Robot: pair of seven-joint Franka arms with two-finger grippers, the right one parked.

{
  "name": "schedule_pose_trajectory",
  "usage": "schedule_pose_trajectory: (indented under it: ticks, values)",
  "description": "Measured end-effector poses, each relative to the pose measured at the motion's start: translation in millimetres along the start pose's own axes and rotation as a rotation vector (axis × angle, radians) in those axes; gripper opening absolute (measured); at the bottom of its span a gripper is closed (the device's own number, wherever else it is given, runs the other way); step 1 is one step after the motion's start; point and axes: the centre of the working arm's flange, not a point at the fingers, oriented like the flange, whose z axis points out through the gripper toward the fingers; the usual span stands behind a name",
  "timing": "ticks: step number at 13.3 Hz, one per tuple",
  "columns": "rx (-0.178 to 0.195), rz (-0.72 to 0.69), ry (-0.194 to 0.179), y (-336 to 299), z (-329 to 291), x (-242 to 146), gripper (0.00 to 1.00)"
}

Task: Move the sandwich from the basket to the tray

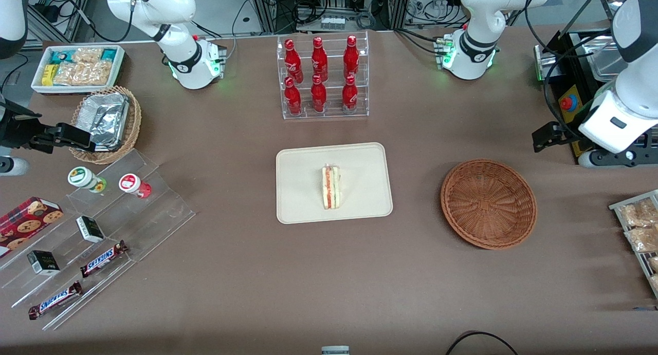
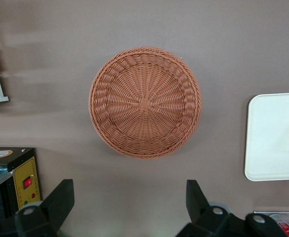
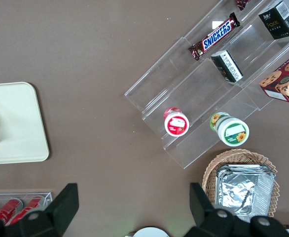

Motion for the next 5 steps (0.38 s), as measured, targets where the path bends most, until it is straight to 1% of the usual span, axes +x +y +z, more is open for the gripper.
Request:
schedule_pose_trajectory:
  ticks: [5]
  values:
    - [-0.003, -0.001, 0.019, -0.6, -10.6, -4.7, 1.0]
